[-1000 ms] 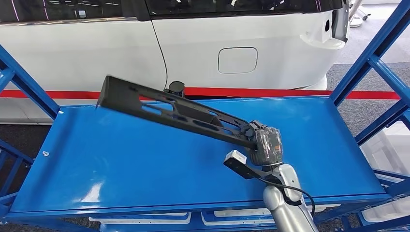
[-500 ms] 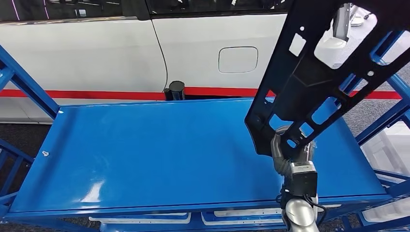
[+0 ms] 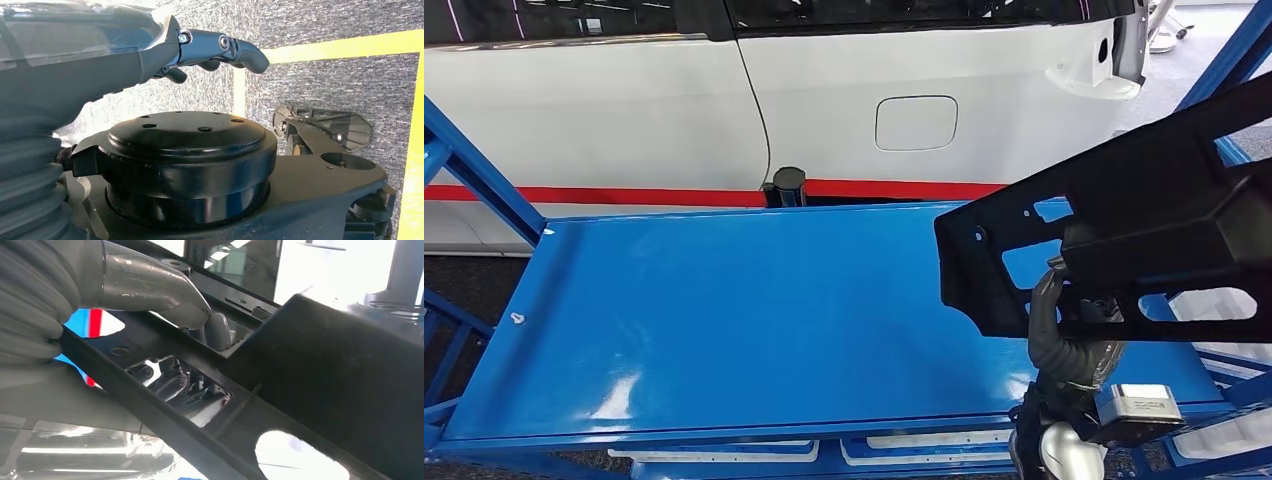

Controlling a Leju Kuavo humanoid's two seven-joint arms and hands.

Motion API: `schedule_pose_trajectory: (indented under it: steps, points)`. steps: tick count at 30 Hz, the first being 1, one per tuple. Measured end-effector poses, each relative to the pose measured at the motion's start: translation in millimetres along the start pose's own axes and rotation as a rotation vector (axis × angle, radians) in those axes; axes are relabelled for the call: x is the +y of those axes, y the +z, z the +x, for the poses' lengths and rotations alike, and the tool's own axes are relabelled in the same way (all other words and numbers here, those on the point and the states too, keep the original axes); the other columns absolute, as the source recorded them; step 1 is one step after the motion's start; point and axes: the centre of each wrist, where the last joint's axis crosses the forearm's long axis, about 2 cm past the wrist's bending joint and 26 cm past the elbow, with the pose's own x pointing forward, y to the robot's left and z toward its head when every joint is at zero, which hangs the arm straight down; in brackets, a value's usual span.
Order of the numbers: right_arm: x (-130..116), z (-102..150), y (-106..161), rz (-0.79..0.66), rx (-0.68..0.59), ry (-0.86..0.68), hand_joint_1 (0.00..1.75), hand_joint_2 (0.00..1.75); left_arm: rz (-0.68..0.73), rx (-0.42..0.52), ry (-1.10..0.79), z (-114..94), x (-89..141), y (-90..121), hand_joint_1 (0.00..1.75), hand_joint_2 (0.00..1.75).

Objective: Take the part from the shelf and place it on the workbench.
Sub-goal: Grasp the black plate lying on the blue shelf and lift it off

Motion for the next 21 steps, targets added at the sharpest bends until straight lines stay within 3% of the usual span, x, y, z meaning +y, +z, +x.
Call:
schedule_pose_trajectory:
  steps: [21]
  points:
    - [-10, 29, 7, -0.115, -0.093, 0.070, 1.75, 1.75, -0.021, -0.018, -0.013, 0, 0, 0, 0.00, 1.75]
